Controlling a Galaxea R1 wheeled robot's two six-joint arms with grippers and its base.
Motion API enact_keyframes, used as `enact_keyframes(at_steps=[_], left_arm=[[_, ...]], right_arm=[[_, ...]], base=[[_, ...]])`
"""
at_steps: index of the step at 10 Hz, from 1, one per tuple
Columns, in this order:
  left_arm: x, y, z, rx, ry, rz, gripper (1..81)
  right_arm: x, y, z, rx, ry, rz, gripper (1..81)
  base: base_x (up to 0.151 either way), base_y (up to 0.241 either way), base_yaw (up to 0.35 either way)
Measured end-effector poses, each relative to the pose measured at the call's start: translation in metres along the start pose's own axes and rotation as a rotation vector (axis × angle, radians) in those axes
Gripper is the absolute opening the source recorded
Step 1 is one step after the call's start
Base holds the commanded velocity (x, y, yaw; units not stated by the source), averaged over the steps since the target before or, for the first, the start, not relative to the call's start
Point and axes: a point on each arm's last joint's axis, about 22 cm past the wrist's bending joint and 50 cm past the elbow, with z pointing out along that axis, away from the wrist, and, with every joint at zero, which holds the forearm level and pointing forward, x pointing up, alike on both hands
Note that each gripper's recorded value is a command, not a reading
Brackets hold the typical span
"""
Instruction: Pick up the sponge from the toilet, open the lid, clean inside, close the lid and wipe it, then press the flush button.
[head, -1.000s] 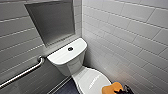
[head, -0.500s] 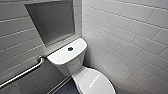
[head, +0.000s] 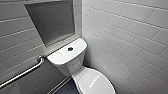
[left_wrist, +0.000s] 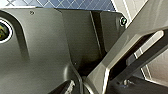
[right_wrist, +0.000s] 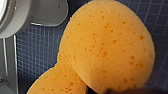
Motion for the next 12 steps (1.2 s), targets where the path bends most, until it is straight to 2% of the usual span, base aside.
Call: enact_keyframes(at_steps=[1, 2, 3, 5, 6, 7, 9, 10, 12], left_arm=[[0.017, -0.006, -0.015, -0.001, 0.007, 0.01, 81.1], [0.041, -0.012, -0.027, 0.001, 0.016, 0.021, 81.1], [0.071, -0.012, -0.034, -0.006, 0.042, 0.031, 81.1], [0.124, -0.013, -0.05, -0.012, 0.089, 0.029, 81.1], [0.149, -0.017, -0.06, -0.006, 0.112, 0.016, 81.1], [0.172, -0.015, -0.065, -0.012, 0.135, -0.003, 81.1], [0.206, -0.002, -0.068, -0.041, 0.172, -0.052, 81.1], [0.214, 0.007, -0.064, -0.06, 0.183, -0.088, 81.1], [0.219, 0.014, -0.059, -0.077, 0.189, -0.11, 81.1]], right_arm=[[-0.027, 0.011, 0.001, -0.025, -0.026, -0.029, 1.0], [-0.043, 0.018, 0.0, -0.039, -0.025, -0.052, 1.0], [-0.059, 0.027, -0.003, -0.052, -0.019, -0.06, 1.0], [-0.122, 0.052, -0.007, -0.093, -0.066, -0.043, 1.0], [-0.14, 0.055, -0.002, -0.096, -0.085, -0.058, 1.0], [-0.144, 0.051, 0.008, -0.082, -0.077, -0.093, 1.0], [-0.159, 0.037, 0.023, -0.051, -0.082, -0.118, 1.0], [-0.166, 0.041, 0.024, -0.058, -0.095, -0.133, 1.0], [-0.167, 0.045, 0.024, -0.062, -0.099, -0.144, 1.0]], base=[[0.0, 0.0, 0.0], [0.0, 0.0, 0.0], [0.0, 0.0, 0.0], [0.0, 0.0, 0.0], [0.0, 0.0, 0.0], [0.0, 0.0, 0.0], [0.0, 0.0, 0.0], [0.0, 0.0, 0.0], [0.0, 0.0, 0.0]])
